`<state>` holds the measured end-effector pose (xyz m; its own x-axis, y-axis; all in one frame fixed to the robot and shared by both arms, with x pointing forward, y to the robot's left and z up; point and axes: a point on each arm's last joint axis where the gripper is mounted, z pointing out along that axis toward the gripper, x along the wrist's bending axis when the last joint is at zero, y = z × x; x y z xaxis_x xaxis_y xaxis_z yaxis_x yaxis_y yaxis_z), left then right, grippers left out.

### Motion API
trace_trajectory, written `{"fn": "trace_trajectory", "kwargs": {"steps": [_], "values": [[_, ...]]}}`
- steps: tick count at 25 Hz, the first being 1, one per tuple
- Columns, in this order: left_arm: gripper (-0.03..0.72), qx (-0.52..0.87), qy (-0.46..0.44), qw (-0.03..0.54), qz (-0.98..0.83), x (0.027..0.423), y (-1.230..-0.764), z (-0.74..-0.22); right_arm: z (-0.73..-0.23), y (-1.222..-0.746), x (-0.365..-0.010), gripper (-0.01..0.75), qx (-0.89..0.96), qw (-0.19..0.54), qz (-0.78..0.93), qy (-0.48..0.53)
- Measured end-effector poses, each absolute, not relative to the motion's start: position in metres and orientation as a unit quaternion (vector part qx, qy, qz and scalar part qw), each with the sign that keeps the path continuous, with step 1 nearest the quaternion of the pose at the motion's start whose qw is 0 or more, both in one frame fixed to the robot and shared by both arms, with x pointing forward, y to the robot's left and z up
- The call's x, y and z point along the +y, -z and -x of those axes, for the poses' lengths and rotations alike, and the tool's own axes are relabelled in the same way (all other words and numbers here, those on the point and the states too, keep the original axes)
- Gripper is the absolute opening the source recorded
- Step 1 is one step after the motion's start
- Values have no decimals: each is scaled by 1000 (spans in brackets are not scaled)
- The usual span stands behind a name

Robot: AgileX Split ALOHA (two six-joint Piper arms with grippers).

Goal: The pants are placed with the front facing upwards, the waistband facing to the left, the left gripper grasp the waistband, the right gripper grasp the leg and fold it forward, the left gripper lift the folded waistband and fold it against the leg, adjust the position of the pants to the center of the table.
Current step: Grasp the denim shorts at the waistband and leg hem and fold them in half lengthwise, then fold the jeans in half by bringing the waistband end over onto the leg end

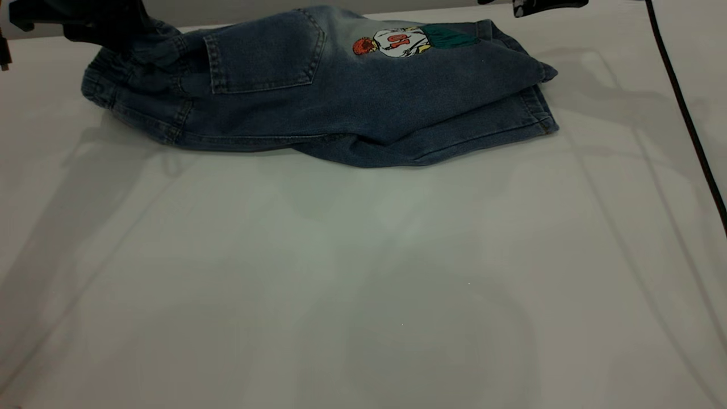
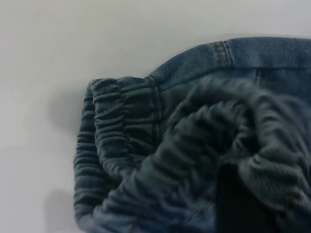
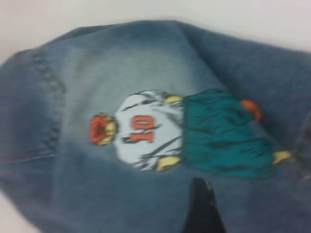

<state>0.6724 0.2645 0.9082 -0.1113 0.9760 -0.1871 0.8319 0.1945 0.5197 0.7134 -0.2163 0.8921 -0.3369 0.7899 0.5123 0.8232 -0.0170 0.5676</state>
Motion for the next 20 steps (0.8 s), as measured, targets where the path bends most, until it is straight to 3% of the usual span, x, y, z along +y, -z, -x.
{"fn": "trace_trajectory", "kwargs": {"steps": [3, 7, 16, 20], "values": [[468, 730, -145, 249, -620, 265, -908, -672, -711, -893, -221, 427, -684, 56, 591, 423], [560, 732, -137, 240, -623, 264, -907, -670, -707, -895, -232, 427, -671, 96, 599, 427], [578, 698, -102, 171, -687, 266, -916, -654, -690, -903, -206, 428, -681, 208, 555, 430], [578, 698, -101, 132, -697, 277, -921, -647, -683, -901, -185, 428, -694, 223, 546, 413]]}}
